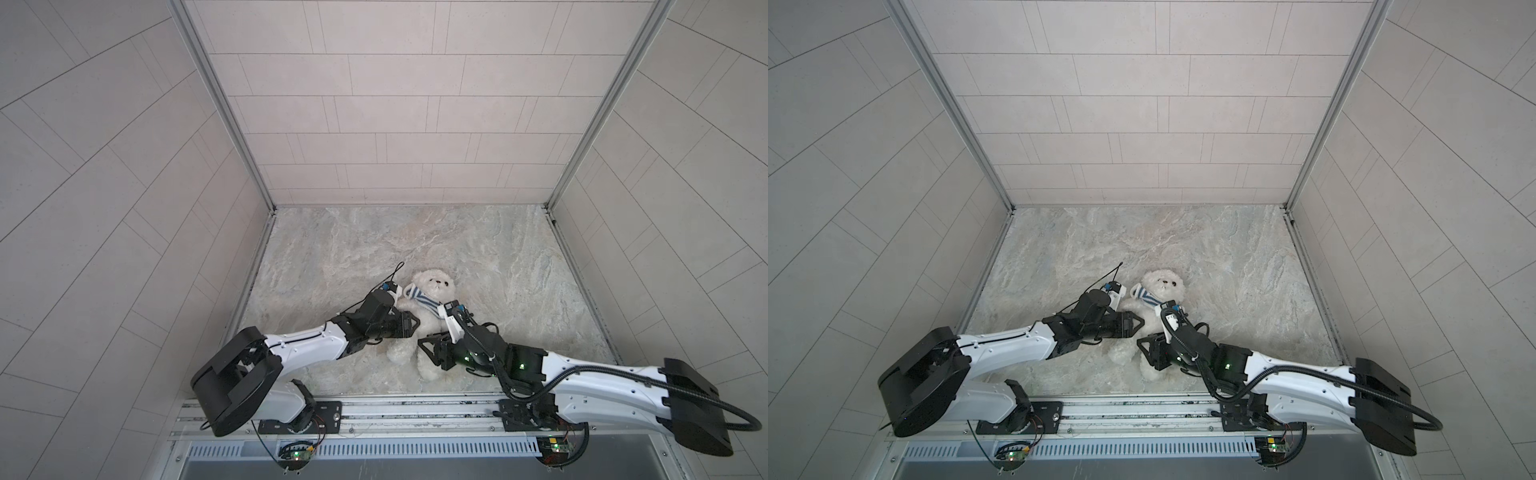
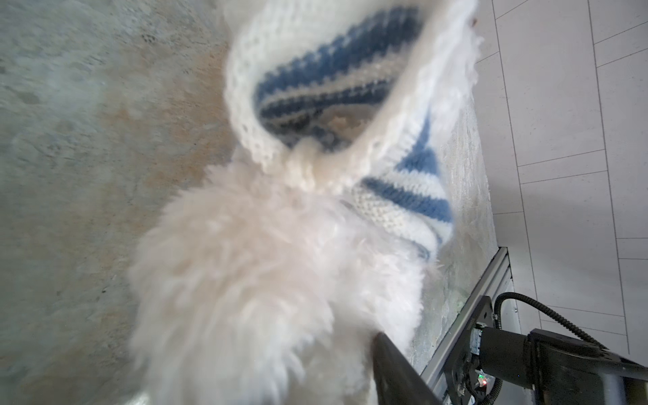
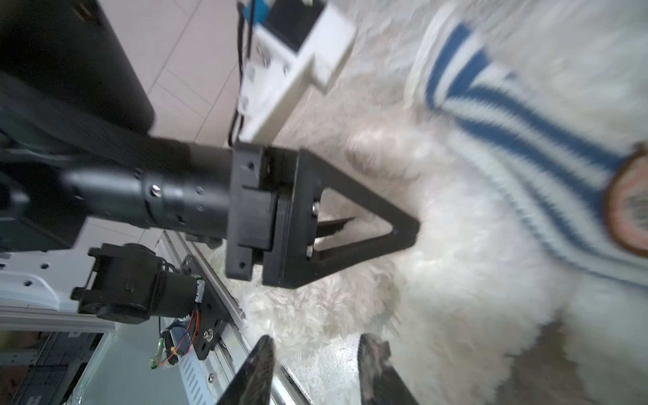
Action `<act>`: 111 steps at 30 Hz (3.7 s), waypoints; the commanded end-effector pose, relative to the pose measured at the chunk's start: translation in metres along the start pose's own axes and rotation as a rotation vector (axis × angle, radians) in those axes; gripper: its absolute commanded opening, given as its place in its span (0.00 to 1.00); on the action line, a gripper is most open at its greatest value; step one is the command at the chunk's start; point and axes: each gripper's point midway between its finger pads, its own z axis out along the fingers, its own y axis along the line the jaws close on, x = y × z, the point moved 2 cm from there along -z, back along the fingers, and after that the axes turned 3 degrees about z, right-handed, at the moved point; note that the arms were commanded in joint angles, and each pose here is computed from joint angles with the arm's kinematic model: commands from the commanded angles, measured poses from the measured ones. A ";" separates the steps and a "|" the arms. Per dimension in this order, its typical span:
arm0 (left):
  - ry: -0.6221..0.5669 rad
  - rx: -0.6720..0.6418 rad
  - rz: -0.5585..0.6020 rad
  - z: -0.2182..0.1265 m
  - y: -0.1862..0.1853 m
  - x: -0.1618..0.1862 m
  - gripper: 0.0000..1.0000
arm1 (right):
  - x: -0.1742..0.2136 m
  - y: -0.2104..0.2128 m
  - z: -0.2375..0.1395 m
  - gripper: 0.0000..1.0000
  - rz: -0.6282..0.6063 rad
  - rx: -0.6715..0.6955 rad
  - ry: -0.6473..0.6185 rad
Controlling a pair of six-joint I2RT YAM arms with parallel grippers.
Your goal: Dress the teddy bear
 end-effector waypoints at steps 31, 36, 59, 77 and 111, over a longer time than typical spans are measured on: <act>-0.044 -0.042 0.032 0.025 0.003 0.001 0.36 | -0.092 -0.070 -0.059 0.43 -0.127 0.321 -0.132; -0.066 -0.051 0.050 0.023 0.004 -0.004 0.24 | -0.092 -0.071 -0.065 0.43 -0.135 0.332 -0.134; -0.177 -0.236 0.741 -0.073 -0.030 -0.050 0.00 | -0.165 -0.027 -0.074 0.53 -0.281 0.239 -0.183; -0.229 -0.537 1.288 -0.131 -0.068 -0.054 0.00 | -0.197 0.011 -0.037 0.82 -0.347 -0.142 -0.063; -0.189 -0.639 1.317 -0.127 -0.056 -0.054 0.00 | -0.167 0.007 -0.001 0.27 -0.397 -0.196 0.075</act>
